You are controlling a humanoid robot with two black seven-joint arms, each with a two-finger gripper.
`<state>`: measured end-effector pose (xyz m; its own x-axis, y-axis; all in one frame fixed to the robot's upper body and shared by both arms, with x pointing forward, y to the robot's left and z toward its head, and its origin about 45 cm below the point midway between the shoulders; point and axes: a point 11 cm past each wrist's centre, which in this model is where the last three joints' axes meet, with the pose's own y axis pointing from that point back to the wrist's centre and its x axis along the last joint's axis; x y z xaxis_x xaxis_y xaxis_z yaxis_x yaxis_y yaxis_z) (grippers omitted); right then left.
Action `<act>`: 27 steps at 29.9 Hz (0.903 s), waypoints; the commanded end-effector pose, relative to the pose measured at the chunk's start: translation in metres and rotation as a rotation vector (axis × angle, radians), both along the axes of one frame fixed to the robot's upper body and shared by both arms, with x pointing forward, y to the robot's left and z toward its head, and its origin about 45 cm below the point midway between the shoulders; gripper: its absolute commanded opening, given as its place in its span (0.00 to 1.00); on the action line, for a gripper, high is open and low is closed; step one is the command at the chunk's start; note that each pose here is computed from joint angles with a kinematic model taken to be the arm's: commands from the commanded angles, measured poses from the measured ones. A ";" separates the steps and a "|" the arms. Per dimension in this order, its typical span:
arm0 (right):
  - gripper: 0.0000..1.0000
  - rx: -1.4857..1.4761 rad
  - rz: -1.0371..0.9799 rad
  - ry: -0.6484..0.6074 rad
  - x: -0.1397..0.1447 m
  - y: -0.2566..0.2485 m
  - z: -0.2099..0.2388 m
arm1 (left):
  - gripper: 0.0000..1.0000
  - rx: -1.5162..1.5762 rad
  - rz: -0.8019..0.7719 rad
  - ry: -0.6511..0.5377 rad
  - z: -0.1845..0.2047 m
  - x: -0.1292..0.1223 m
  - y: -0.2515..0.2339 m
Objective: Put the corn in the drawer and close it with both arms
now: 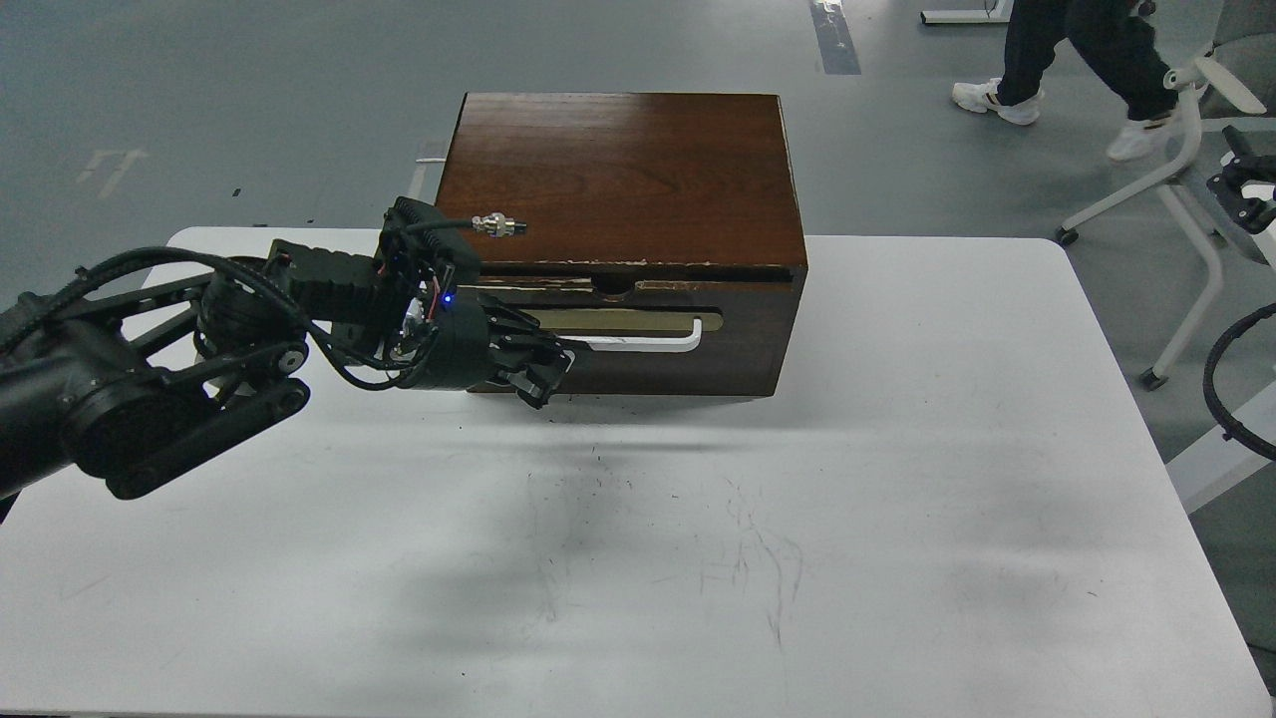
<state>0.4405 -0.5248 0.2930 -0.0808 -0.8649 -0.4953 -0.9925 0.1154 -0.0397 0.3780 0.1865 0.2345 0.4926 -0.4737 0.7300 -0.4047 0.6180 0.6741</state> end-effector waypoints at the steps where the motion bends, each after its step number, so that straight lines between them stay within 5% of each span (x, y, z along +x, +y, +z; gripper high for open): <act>1: 1.00 0.000 0.000 0.000 0.000 0.000 0.000 | 0.00 0.005 0.016 0.000 -0.001 0.003 0.004; 17: 1.00 0.000 -0.001 0.003 -0.001 0.000 -0.001 | 0.00 -0.026 0.007 -0.004 0.009 0.008 -0.006; 23: 1.00 -0.004 -0.008 0.000 -0.002 -0.004 0.001 | 0.00 -0.303 0.094 0.137 0.057 0.008 -0.006; 27: 1.00 0.004 -0.008 -0.009 -0.001 -0.004 0.003 | 0.39 -0.603 0.227 0.292 0.096 0.017 0.006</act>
<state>0.4382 -0.5294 0.2948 -0.0877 -0.8653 -0.4934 -0.9913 0.1246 -0.0424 0.3887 0.1816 0.3064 0.6790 -0.0778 0.7300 -0.3939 0.8005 0.4517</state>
